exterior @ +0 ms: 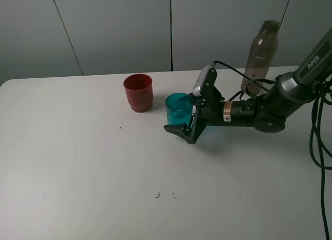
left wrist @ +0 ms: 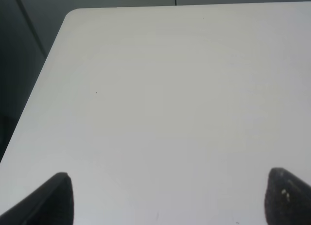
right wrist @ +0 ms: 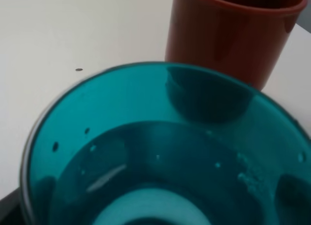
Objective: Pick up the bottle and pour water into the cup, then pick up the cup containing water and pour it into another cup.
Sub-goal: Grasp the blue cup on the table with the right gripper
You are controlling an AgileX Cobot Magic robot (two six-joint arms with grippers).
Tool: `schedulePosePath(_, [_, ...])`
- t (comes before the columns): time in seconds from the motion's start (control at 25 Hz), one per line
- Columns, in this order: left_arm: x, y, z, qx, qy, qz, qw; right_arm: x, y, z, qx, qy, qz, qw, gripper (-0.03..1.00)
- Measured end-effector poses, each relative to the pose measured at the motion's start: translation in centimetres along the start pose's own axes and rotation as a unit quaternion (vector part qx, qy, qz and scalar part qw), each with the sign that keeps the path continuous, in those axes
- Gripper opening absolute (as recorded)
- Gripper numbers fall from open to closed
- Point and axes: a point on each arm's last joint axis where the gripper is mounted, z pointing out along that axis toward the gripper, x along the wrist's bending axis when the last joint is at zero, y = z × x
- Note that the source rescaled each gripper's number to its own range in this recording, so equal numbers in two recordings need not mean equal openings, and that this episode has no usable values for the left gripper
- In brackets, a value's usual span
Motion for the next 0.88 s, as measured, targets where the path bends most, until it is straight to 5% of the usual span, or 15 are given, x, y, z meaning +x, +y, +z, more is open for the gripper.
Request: schedulePosePath(0.88, [0.0,0.0,0.0,0.0,0.0,0.0,1.0,-0.46,0.53,0.14,-0.02,-0.012,0.005,1.0,1.0])
